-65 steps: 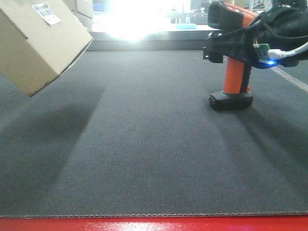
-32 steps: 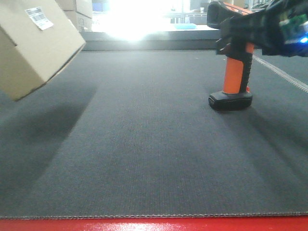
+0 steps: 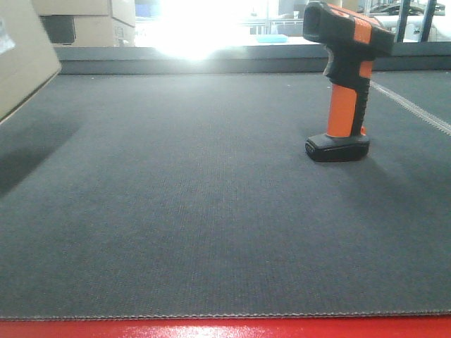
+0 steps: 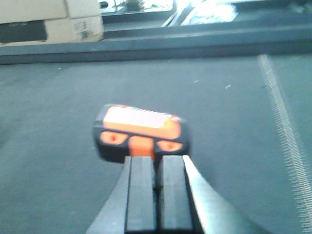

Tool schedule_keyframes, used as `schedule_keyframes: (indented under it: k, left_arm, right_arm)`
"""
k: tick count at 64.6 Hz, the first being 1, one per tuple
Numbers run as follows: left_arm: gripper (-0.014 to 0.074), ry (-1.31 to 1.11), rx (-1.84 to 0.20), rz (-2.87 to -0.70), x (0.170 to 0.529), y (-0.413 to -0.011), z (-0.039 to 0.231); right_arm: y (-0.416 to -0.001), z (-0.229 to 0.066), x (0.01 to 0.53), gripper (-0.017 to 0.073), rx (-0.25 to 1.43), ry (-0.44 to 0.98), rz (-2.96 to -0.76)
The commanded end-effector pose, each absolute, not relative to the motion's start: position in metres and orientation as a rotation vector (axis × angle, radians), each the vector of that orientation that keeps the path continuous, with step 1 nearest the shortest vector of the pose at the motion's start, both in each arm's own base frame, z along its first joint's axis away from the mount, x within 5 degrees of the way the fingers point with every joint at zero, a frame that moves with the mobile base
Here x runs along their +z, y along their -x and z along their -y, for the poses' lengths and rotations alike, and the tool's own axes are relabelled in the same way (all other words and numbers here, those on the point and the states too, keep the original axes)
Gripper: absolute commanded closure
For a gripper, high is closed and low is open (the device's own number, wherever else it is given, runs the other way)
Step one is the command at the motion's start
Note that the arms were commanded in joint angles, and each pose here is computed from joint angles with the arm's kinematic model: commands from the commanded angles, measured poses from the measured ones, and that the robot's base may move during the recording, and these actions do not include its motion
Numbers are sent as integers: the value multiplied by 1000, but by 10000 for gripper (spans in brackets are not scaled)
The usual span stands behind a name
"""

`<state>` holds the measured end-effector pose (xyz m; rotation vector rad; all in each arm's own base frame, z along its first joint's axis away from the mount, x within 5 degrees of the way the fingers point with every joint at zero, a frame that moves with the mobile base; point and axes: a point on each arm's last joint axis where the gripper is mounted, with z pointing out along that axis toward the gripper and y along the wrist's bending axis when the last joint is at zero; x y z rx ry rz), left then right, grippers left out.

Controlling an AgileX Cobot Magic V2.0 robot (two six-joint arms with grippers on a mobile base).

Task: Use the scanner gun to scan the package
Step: 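Lower the tan box onto the felt and open the left gripper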

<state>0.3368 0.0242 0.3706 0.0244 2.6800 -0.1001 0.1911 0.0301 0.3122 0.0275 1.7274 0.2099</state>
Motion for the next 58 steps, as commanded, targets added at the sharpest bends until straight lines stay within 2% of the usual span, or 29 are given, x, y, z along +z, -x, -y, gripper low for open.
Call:
schedule_keyframes:
  k: [1,10,24,29,33,49,51,58]
  left_arm:
    - [705,-15,-68,-2707,359,-347,-28]
    - [705,-16,-49,-2762,341,-359,-30]
    - [688,-23,3,-2753,335,-365,-34]
    - [616,-23,7,-2753,334,-366,-35]
    - [516,-24,5,-2762,334,-365,-34]
    - [-6,-25,2,-2784,334,-362,-34]
    - [-29,-25,2,-2780,336,-361,-34]
    - [13,-25,8,-2746,348,-354,-33]
  right_arm:
    - [-181,-22,317,712,136,25,-1725]
    - [-169,-12,320,712,86,31,-1740]
    - [-162,-10,326,712,52,58,-1711]
    - [-162,-11,325,712,53,59,-1715]
    - [-162,-11,325,712,53,59,-1715]
    - [-162,-10,326,712,53,58,-1711]
    - [-162,-10,326,712,52,57,-1709]
    - [-162,-10,326,712,52,57,-1708]
